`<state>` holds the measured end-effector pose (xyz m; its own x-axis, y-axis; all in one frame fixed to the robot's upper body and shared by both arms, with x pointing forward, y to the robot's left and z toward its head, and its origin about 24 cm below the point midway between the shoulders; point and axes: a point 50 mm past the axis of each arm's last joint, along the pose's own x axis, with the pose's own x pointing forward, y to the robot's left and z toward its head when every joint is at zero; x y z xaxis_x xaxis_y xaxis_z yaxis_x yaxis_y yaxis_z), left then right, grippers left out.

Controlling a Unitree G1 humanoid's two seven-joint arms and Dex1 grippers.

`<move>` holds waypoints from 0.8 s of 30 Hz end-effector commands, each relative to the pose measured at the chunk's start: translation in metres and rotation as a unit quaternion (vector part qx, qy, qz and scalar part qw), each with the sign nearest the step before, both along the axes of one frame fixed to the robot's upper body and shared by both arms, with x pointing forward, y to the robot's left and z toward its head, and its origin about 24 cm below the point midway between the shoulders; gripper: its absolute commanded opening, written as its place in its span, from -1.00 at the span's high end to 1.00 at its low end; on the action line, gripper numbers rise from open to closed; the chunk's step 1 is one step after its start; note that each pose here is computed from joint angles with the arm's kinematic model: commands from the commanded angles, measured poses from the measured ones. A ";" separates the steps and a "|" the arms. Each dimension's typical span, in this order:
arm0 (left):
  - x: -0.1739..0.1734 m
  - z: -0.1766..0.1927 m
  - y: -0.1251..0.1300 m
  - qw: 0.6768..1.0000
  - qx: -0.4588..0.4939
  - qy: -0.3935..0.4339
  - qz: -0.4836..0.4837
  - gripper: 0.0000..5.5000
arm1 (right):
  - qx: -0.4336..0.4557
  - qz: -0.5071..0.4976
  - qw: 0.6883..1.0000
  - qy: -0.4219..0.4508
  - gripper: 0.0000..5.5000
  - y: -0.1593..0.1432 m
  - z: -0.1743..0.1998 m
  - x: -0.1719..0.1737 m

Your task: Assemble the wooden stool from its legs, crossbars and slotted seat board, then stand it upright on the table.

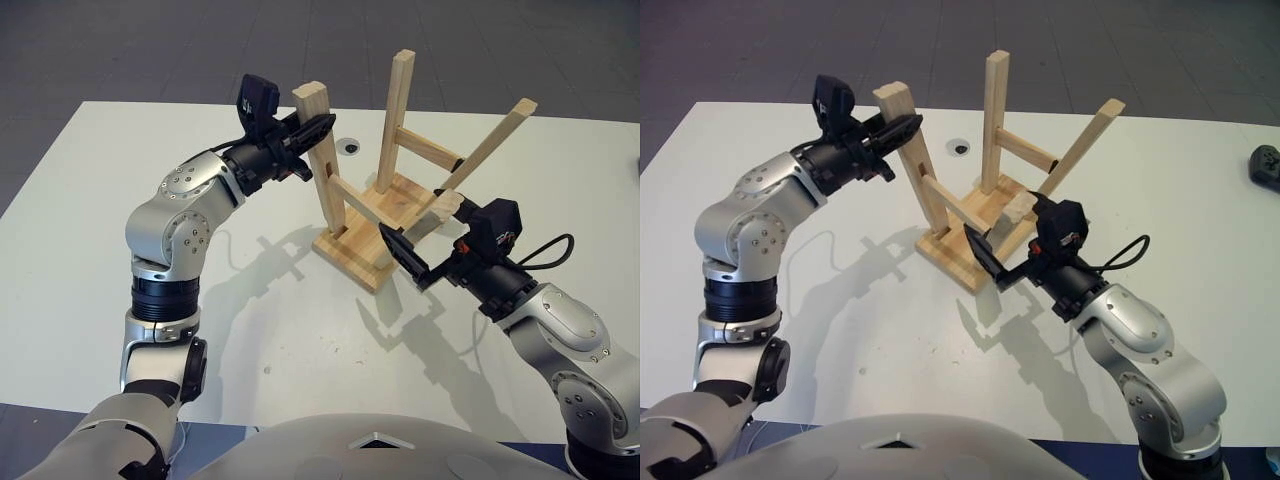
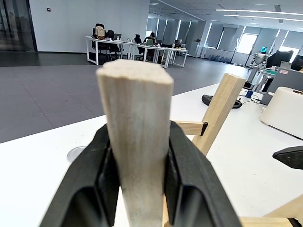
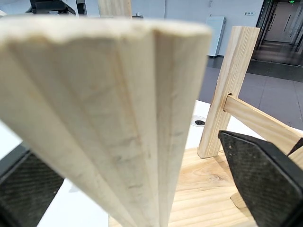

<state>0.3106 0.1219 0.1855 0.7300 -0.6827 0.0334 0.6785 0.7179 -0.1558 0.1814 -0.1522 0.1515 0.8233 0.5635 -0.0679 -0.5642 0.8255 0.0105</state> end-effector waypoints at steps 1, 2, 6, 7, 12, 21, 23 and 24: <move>-0.006 -0.004 0.008 0.999 0.006 0.035 0.027 0.62 | -0.007 -0.002 1.000 0.000 -0.96 -0.001 -0.001 -0.001; -0.009 -0.004 0.009 0.999 0.008 0.039 0.025 0.62 | -0.007 -0.002 1.000 0.000 -0.96 -0.001 -0.001 -0.001; -0.015 -0.002 0.015 0.998 -0.010 0.055 0.025 0.62 | 0.045 0.022 0.998 0.022 -0.96 0.003 -0.002 -0.007; -0.015 -0.001 0.015 0.998 -0.008 0.053 0.023 0.62 | 0.068 0.025 0.997 0.028 -0.96 0.002 -0.001 -0.009; -0.014 -0.003 0.012 0.998 -0.006 0.053 0.022 0.62 | 0.157 0.013 0.987 0.032 -0.72 -0.008 0.010 -0.004; -0.012 -0.002 0.011 0.998 -0.007 0.052 0.023 0.62 | 0.145 0.086 0.985 0.035 -0.15 -0.012 0.025 -0.014; -0.012 -0.004 0.011 0.998 -0.006 0.054 0.022 0.62 | 0.140 0.089 0.986 0.034 -0.02 -0.015 0.027 -0.012; -0.012 -0.004 0.010 0.998 -0.006 0.055 0.020 0.62 | 0.139 0.090 0.986 0.034 0.00 -0.016 0.027 -0.012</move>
